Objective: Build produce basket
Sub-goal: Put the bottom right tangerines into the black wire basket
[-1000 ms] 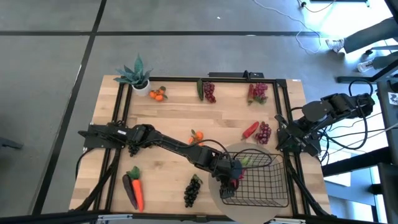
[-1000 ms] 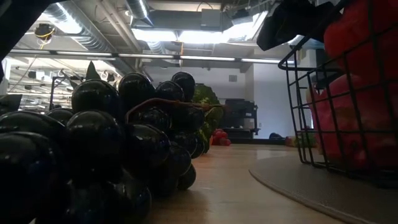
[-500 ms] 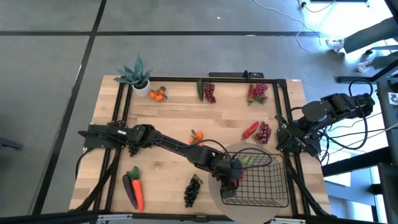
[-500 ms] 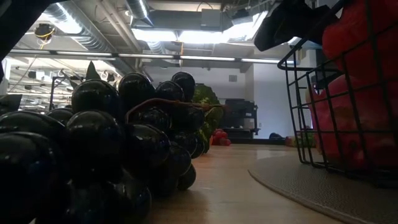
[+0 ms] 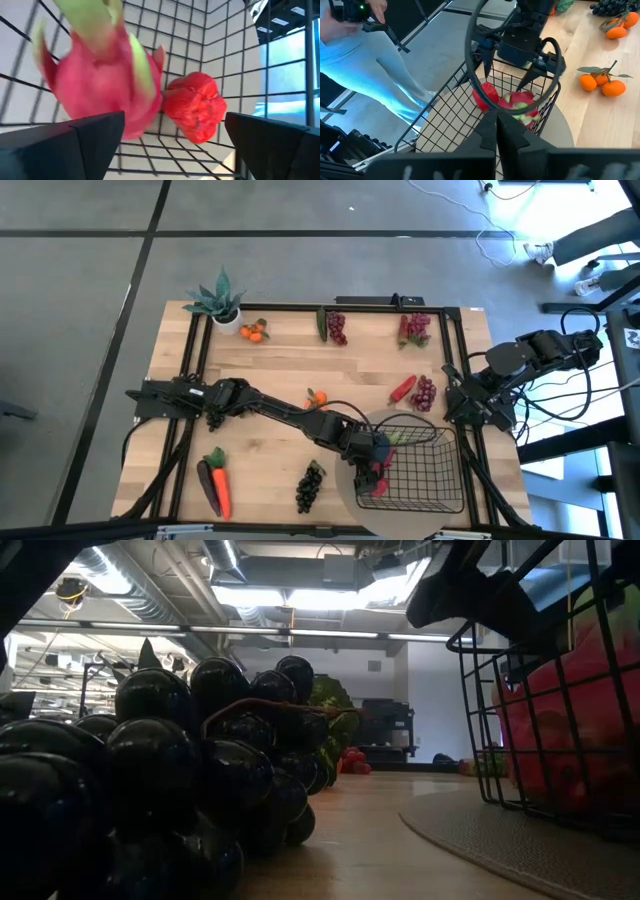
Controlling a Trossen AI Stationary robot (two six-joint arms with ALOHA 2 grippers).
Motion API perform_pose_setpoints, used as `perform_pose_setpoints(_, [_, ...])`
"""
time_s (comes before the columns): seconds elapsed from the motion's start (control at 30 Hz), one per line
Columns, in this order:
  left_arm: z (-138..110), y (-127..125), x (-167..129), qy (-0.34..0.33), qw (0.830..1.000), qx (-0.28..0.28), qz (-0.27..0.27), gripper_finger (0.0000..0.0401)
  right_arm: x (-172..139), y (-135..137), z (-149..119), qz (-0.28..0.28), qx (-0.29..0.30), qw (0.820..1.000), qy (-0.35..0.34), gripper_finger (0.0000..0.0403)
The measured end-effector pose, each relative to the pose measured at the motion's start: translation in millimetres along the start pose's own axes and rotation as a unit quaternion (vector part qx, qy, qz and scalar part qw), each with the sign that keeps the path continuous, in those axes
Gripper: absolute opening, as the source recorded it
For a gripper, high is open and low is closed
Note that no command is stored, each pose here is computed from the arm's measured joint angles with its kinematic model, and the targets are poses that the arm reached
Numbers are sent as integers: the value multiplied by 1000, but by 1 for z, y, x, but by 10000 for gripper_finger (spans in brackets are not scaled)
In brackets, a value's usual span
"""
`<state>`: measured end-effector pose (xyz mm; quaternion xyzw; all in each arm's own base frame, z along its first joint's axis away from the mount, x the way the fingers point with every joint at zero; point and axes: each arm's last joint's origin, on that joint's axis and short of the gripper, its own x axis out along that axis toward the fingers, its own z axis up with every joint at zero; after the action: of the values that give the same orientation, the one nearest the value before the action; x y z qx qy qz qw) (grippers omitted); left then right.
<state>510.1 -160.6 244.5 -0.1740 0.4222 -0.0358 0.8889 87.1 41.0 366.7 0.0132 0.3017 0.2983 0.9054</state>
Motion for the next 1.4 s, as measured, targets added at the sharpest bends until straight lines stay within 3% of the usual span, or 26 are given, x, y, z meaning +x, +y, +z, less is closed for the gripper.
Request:
perform_pose_setpoints(0.17, [8,6,-9,-5,1000,-5,-9,330,0,0,0,0,0,1000,0,0])
perform_pose_setpoints(0.4, [30,8,-52,-49,999,2,-16,331,0,0,0,0,0,1000,-1,0])
perform_pose_setpoints(0.63, [42,18,-103,-79,995,-3,58,328,0,0,0,0,-1,1000,-1,0])
perform_pose_setpoints(0.97, [39,46,-139,-54,978,-117,162,328,0,0,1,0,-3,1000,-4,0])
perform_pose_setpoints(1.4, [17,65,-157,38,932,-266,244,328,2,0,4,1,-3,1000,-11,0])
